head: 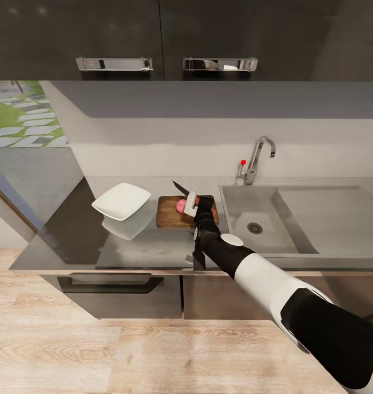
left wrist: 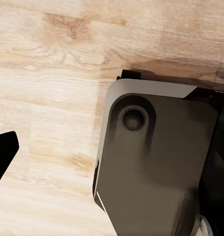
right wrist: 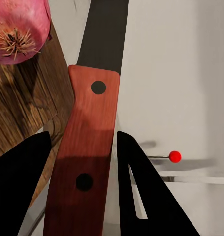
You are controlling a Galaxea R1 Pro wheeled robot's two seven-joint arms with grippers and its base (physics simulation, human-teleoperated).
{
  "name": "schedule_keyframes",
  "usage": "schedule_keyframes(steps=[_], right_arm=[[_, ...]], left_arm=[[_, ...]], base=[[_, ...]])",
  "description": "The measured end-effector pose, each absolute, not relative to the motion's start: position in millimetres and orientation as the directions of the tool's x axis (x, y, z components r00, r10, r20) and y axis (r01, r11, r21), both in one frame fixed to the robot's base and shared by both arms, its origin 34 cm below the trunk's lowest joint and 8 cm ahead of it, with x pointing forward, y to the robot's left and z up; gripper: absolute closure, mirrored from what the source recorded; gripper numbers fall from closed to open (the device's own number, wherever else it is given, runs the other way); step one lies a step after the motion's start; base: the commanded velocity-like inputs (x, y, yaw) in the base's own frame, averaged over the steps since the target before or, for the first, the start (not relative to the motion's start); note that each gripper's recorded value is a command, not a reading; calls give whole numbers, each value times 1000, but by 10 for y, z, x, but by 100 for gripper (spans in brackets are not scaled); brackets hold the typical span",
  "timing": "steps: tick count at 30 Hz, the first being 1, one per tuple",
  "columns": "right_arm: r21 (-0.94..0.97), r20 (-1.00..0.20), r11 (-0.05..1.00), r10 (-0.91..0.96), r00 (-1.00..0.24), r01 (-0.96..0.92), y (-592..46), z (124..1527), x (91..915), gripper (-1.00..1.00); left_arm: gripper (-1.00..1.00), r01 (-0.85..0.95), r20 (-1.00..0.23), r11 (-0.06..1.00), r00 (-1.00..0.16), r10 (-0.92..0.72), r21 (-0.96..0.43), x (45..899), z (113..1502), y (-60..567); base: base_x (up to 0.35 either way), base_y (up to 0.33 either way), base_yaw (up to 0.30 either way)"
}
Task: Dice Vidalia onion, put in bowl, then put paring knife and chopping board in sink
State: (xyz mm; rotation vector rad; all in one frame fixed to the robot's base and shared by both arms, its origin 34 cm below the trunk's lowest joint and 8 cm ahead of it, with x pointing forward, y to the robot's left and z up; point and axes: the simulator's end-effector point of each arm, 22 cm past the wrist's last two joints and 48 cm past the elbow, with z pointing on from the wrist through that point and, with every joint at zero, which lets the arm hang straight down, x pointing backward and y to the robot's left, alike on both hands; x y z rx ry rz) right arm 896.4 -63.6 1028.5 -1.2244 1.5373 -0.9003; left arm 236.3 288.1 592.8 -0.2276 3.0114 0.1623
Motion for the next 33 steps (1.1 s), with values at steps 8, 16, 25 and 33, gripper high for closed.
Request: schedule_keyframes(steps=[8, 16, 25, 33], right_arm=[[-931, -223, 230, -973, -58, -283, -637, 10274, 8959, 100], [-931, -223, 230, -973, -58, -283, -637, 10271, 8958, 100], [-931, -222, 229, -973, -59, -284, -639, 10269, 8958, 100], [-945, -193, 200, -980, -51, -260, -622, 10266, 8909, 100]], left_arm=[[-100, -156, -124, 983, -982, -143, 98, 2363, 5928, 2881], [-100, -156, -124, 983, -982, -143, 98, 2363, 5928, 2881], [-100, -156, -124, 983, -982, -143, 98, 2363, 5928, 2881], [-100, -159, -123, 982, -982, -146, 101, 2362, 5928, 2887]], base=[[0, 0, 0], [0, 0, 0], [0, 0, 0], [0, 0, 0]])
